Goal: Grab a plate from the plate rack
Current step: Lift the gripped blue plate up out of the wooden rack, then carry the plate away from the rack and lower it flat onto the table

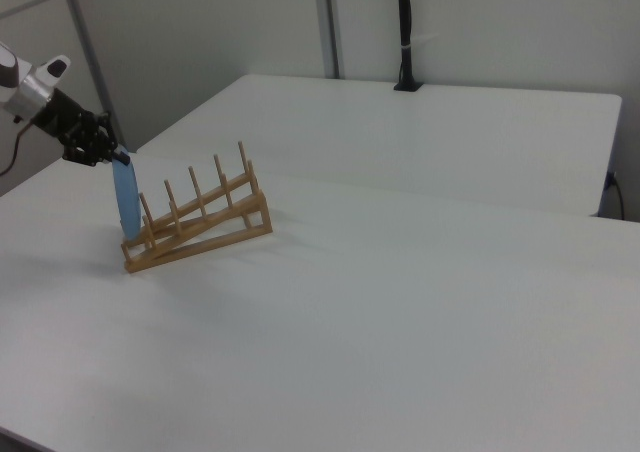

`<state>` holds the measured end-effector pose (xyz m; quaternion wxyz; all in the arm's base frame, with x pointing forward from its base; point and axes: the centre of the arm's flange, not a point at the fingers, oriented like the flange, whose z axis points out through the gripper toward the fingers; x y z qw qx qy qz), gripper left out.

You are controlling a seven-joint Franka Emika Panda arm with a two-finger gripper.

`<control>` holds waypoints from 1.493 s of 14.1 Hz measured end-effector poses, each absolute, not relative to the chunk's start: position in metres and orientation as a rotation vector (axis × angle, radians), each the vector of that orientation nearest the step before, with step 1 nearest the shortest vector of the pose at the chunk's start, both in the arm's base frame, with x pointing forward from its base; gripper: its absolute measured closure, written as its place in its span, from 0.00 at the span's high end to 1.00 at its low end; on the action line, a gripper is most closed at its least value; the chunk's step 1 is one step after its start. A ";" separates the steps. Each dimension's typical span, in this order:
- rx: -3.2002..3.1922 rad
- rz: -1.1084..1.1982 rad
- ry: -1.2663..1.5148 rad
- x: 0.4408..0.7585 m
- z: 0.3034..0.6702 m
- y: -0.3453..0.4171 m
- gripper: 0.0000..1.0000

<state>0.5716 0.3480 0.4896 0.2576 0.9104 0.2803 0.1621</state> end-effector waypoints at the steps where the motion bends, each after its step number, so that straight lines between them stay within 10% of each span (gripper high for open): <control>1: 2.509 0.450 0.734 0.573 0.498 0.347 0.07; 11: 3.141 0.442 0.237 0.616 0.600 0.215 0.07; 21: 3.297 -0.131 0.300 0.620 0.470 -0.033 0.07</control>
